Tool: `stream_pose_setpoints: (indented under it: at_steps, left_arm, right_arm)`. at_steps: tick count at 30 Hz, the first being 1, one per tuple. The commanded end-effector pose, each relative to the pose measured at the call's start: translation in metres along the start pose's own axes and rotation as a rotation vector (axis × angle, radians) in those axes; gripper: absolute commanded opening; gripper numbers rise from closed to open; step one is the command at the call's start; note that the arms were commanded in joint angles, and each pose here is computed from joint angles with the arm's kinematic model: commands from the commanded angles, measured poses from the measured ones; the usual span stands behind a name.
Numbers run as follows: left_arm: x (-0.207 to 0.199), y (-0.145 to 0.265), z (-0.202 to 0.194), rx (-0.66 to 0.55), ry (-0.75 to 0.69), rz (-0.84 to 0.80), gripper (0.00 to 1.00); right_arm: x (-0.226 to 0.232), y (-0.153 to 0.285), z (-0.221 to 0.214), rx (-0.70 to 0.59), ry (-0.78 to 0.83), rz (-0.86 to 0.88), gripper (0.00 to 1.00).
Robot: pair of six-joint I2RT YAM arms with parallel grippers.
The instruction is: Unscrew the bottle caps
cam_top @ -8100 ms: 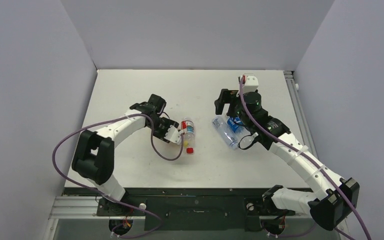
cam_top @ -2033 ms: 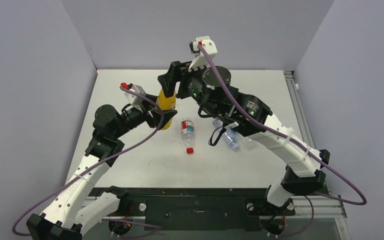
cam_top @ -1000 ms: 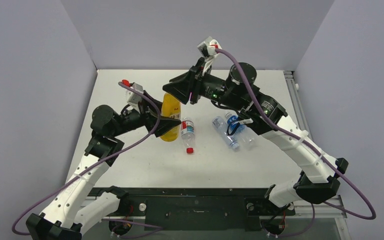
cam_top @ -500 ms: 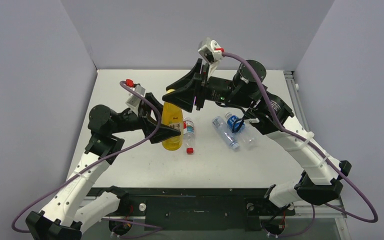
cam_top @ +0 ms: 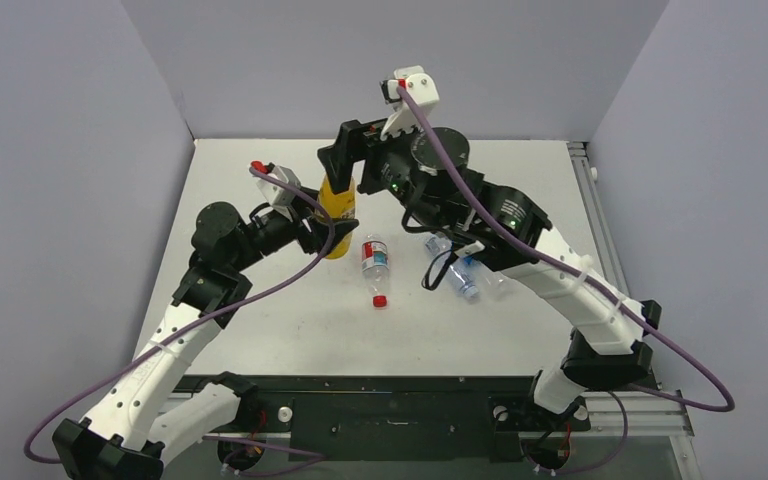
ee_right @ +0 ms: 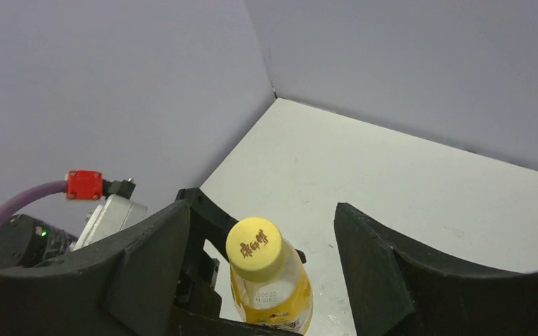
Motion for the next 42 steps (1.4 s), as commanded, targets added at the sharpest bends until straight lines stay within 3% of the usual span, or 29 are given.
stream_pose_setpoints:
  at_steps: [1, 9, 16, 22, 28, 32, 36, 42]
  left_arm:
    - [0.015, 0.002, 0.0, -0.012, -0.091, 0.107, 0.0]
    - [0.016, 0.004, -0.002, -0.01, -0.08, 0.129, 0.0]
    - [0.015, 0.001, 0.0, -0.018, -0.04, 0.133, 0.0]
    - [0.002, -0.001, 0.003, -0.019, 0.038, 0.058, 0.0]
    - [-0.051, 0.011, 0.008, 0.002, 0.096, -0.283, 0.0]
    - [-0.082, 0.025, 0.009, 0.068, 0.169, -0.485, 0.0]
    - [-0.092, 0.029, 0.012, 0.1, 0.19, -0.549, 0.0]
    - [-0.089, 0.026, 0.012, 0.097, 0.197, -0.529, 0.0]
  right_arm:
    - [-0.01, -0.015, -0.014, 0.041, -0.021, -0.135, 0.67]
    - [-0.003, -0.024, -0.011, 0.022, -0.06, -0.11, 0.46]
    - [-0.003, -0.027, -0.017, 0.037, -0.074, -0.104, 0.01]
    - [-0.004, -0.018, -0.004, 0.005, -0.06, 0.031, 0.0]
    - [0.033, 0.027, 0.01, -0.073, -0.013, 0.609, 0.0]
    - [0.046, 0.058, 0.017, -0.132, 0.017, 0.834, 0.0]
    - [0.05, 0.068, 0.014, -0.136, 0.018, 0.912, 0.0]
    - [0.045, 0.064, 0.011, -0.127, 0.03, 0.873, 0.01]
Point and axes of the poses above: each gripper's point midway between its finger pads, its own y axis back along the fingers, its own x axis along the line the jaws close on, z = x × y, the point moved 4 cm from there along y, back along the fingers, and after that the axes turned 8 degrees about y, right-handed, at the moved point
